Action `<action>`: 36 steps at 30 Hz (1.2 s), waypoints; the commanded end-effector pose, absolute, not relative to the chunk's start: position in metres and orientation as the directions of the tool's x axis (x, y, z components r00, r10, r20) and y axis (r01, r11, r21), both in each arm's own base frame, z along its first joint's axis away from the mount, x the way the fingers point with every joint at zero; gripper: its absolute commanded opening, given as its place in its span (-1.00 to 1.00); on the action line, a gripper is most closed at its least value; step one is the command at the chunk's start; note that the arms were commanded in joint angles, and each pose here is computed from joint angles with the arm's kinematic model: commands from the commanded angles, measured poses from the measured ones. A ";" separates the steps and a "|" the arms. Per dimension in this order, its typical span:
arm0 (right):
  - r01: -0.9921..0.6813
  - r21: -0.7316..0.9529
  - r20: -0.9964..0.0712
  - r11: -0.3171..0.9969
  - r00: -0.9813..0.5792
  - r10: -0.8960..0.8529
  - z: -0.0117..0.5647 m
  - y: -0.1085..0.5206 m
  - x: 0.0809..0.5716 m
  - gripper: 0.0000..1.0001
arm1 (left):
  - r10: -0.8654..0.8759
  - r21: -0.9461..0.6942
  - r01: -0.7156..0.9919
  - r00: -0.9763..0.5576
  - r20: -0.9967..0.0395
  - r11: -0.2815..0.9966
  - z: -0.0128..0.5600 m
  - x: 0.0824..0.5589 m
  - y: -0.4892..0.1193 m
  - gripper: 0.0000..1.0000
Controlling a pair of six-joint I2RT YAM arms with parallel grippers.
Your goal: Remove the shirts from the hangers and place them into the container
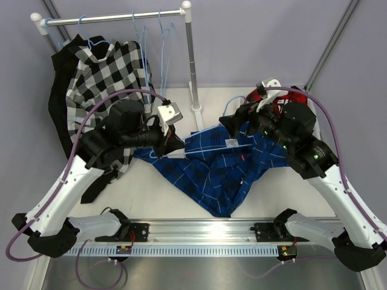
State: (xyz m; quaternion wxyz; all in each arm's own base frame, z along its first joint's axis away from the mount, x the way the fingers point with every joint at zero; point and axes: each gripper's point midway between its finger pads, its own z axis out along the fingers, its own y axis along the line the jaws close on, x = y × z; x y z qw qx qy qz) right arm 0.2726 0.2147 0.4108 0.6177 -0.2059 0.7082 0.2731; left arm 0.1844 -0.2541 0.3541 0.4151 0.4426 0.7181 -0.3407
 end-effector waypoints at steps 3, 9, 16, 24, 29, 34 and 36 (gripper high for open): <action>-0.530 0.143 -0.986 0.836 -0.152 0.072 0.404 0.180 0.256 0.90 | 0.329 -0.041 0.909 -0.192 -0.925 0.414 0.360 0.176 -0.233 -1.00; -0.310 0.127 -0.975 0.942 -0.212 0.061 0.367 0.126 0.247 0.97 | 0.334 -0.056 0.892 -0.225 -0.916 0.448 0.350 0.173 -0.225 -1.00; 0.029 0.185 -0.944 0.982 -0.273 0.186 0.322 0.072 0.243 0.99 | 0.328 0.017 0.803 -0.224 -0.918 0.596 0.354 0.184 -0.192 -1.00; 0.107 0.187 -0.919 0.977 -0.332 0.212 0.290 0.064 0.239 0.99 | 0.312 0.100 0.605 -0.256 -0.915 0.790 0.359 0.200 -0.140 -1.00; 0.017 0.244 -0.911 0.970 -0.340 0.235 0.294 0.085 0.242 0.99 | 0.180 0.082 0.406 -0.209 -0.961 0.910 0.403 0.230 -0.121 -1.00; -0.024 0.268 -0.908 0.963 -0.342 0.244 0.300 0.095 0.243 0.99 | 0.107 0.046 0.324 -0.174 -0.979 0.945 0.434 0.262 -0.131 -1.00; -0.045 0.281 -0.908 0.959 -0.335 0.251 0.304 0.098 0.243 0.99 | 0.090 0.040 0.293 -0.161 -0.983 0.955 0.441 0.280 -0.138 -1.00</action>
